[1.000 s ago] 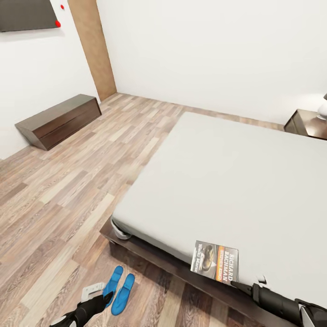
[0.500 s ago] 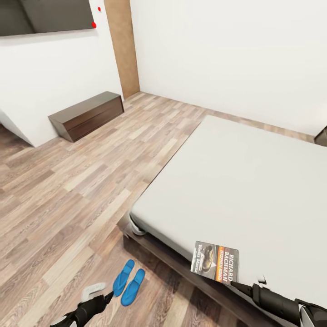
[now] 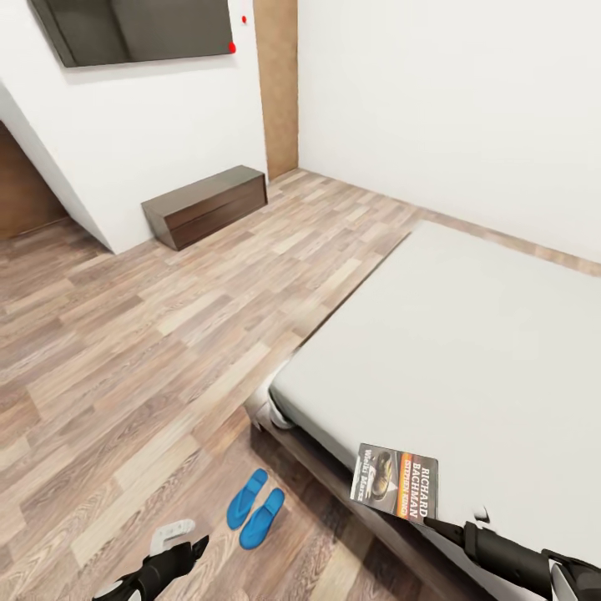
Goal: In the bedroom, move the book from the bed onto either nightstand, and place the two sandals side by side next to the bed.
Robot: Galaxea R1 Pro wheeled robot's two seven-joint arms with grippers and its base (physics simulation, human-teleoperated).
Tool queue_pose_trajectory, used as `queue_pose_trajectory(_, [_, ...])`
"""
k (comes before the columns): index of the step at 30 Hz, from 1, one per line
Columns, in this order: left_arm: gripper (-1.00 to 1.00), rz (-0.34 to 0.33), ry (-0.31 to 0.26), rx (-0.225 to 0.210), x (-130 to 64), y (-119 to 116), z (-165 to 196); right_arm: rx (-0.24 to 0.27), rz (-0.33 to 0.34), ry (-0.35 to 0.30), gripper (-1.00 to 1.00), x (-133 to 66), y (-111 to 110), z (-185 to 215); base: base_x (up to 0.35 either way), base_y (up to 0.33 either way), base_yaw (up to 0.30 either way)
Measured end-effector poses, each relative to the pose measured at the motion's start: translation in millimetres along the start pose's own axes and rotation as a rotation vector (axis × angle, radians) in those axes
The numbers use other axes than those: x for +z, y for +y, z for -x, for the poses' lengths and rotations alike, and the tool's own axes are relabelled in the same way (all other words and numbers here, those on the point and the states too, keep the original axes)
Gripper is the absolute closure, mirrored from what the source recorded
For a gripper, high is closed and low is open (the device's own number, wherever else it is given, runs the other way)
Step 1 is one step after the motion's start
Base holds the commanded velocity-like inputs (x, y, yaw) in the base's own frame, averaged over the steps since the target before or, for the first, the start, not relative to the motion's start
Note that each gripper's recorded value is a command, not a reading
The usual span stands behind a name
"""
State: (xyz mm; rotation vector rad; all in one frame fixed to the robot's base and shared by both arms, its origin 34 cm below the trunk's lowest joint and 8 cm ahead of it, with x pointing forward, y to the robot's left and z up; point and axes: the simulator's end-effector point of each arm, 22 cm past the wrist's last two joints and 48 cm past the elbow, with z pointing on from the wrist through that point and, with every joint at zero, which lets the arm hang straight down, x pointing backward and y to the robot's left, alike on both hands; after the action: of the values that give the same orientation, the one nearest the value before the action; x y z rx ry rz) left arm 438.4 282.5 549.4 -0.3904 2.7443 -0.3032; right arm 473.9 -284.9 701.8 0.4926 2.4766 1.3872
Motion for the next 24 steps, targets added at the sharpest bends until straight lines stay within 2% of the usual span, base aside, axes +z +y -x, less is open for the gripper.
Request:
queue_pose_trajectory(10, [-1.0,0.002,0.001,0.0,-5.4,-0.8,0.3,0.0,-0.002,0.001,1.0,-3.2,3.9,-1.0,0.0,0.0,0.295])
queue_pose_trajectory(16, [-1.0,0.025,0.035,-0.004,-6.8,5.9,-17.9,0.005,-0.009,0.003,1.0,-3.2,1.6,-2.9,0.0,0.0,0.295])
queue_pose_trajectory(19, [-1.0,0.047,0.046,-0.007,-5.6,4.4,-24.9,0.025,-0.03,0.033,1.0,-3.4,-7.5,-16.4,0.0,0.0,0.295])
queue_pose_trajectory(20, [-1.0,0.066,0.051,-0.003,-4.9,5.2,-27.7,0.03,-0.049,0.061,1.0,-3.8,-13.9,-26.6,0.0,0.0,0.295])
queue_pose_trajectory(21, [-1.0,0.094,0.056,0.007,-4.9,9.1,-30.0,0.029,-0.068,0.09,1.0,-4.5,-20.2,-36.6,0.0,0.0,0.295])
queue_pose_trajectory(22, [-1.0,0.167,0.072,0.056,-6.0,20.6,-34.5,0.003,-0.108,0.15,1.0,-7.2,-33.3,-56.8,0.0,0.0,0.296])
queue_pose_trajectory(24, [-1.0,0.195,0.08,0.09,-6.6,24.1,-36.5,-0.01,-0.116,0.161,1.0,-7.8,-36.4,-61.1,0.0,0.0,0.296])
